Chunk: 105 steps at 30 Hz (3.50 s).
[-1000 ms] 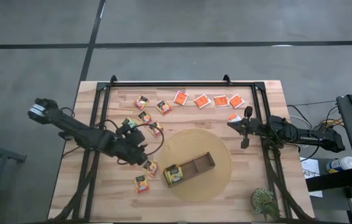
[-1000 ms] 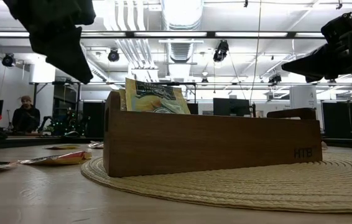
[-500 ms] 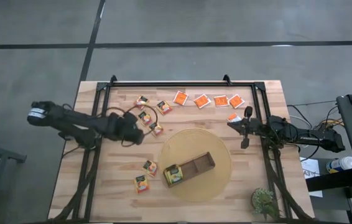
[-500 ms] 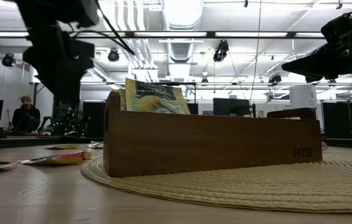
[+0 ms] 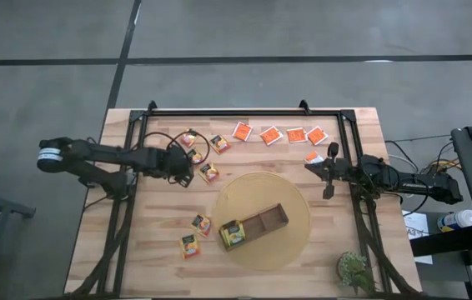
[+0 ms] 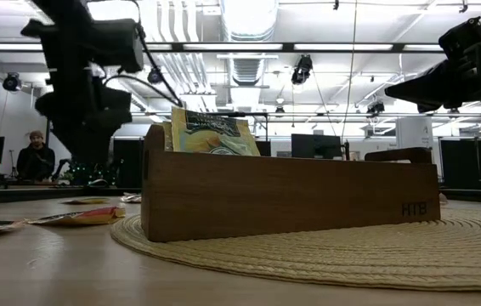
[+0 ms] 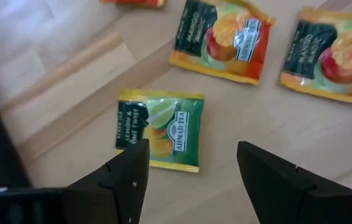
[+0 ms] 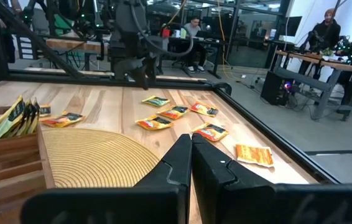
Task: Pick & Place Tea
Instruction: Put the green tea bag into the left section of the wooden organizer
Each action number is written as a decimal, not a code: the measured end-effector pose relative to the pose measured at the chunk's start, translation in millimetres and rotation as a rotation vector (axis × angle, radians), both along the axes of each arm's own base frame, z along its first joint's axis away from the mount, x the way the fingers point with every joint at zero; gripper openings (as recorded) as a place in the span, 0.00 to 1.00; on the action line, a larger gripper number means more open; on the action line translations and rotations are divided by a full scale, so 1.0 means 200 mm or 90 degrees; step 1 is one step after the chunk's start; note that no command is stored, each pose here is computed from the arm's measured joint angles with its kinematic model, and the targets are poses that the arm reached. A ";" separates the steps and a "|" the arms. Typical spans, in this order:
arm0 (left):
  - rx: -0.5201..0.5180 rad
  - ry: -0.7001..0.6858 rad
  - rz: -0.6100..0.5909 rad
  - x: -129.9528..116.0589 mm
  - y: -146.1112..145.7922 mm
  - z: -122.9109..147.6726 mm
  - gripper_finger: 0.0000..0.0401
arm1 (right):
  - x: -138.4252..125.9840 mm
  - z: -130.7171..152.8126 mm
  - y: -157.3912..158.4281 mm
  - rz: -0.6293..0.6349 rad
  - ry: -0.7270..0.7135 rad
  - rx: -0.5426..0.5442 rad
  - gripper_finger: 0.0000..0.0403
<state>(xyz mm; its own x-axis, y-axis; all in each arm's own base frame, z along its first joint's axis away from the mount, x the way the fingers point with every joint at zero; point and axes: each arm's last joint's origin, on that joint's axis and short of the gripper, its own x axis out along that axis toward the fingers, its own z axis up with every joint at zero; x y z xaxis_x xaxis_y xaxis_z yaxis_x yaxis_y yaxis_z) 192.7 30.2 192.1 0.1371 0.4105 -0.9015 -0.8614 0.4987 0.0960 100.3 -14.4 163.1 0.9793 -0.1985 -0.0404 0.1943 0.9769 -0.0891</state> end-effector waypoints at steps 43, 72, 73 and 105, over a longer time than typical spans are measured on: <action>0.025 -0.135 -0.084 0.12 -0.09 0.04 0.00 | 0.00 0.00 0.00 0.000 0.000 0.000 0.02; 0.229 -0.052 -0.253 0.81 -1.00 0.32 0.00 | 0.00 0.00 0.00 0.000 0.000 0.000 0.02; 0.230 -0.051 -0.251 0.83 -1.02 0.32 0.00 | 0.00 0.00 0.00 0.000 0.000 0.000 0.02; 0.164 -0.090 -0.164 0.91 -1.37 0.07 0.00 | 0.00 0.00 0.00 0.000 0.000 0.000 0.02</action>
<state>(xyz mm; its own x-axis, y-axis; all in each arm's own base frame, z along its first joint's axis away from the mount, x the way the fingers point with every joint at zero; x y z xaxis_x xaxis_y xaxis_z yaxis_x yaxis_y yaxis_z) 374.8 -244.4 205.4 0.3808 0.5575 -0.7377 -0.7254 0.6749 0.1356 100.2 -14.4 163.1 0.9793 -0.1985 -0.0401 0.1943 0.9769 -0.0890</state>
